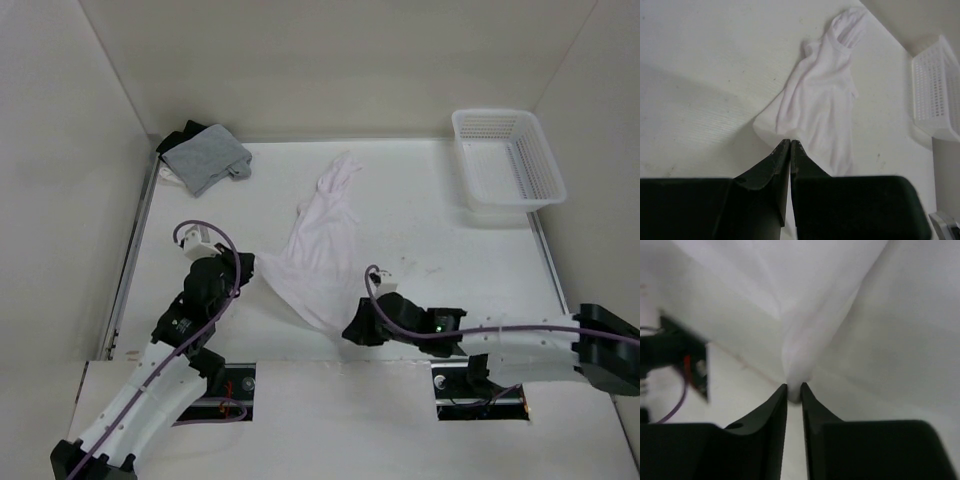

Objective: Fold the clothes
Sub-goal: Flatten the tank top out

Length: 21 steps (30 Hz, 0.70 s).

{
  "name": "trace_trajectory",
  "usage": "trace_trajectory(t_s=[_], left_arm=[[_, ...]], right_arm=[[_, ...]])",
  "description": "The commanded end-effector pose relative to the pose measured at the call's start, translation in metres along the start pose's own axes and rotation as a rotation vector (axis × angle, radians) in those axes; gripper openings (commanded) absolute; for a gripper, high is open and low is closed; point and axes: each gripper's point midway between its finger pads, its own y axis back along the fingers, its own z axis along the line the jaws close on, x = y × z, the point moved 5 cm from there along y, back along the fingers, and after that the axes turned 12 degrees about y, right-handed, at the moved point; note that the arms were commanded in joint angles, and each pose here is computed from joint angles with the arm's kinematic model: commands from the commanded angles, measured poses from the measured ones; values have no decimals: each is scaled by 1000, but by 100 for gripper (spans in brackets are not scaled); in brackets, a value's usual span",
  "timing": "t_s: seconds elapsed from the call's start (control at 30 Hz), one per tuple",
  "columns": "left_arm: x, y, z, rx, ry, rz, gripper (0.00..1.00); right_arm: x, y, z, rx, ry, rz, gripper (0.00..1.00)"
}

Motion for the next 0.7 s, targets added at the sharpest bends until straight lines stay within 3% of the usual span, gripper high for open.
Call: trace_trajectory(t_s=[0.0,0.07,0.1,0.13,0.3,0.5,0.67], left_arm=[[-31,11,-45,123,-2,-84,3],[-37,12,-42,110,-8,-105,3],[-37,12,-41,109,-9,-106,3],[-39,14,-39,106,-4,-118,3],[-40,18,-33,94,-4,-119,3],[-32,15,-23,79,-8,-106,3],[-24,12,-13,64,-10,-89,3]], right_arm=[[25,65,46,-201,-144,170,37],[27,85,42,-243,-164,146,57],[25,84,38,-236,-166,125,59],[7,77,22,-177,-196,21,63],[-50,26,-19,-28,-158,-126,57],[-76,-30,-31,89,-81,-128,53],[-86,-76,-23,56,-80,-105,47]])
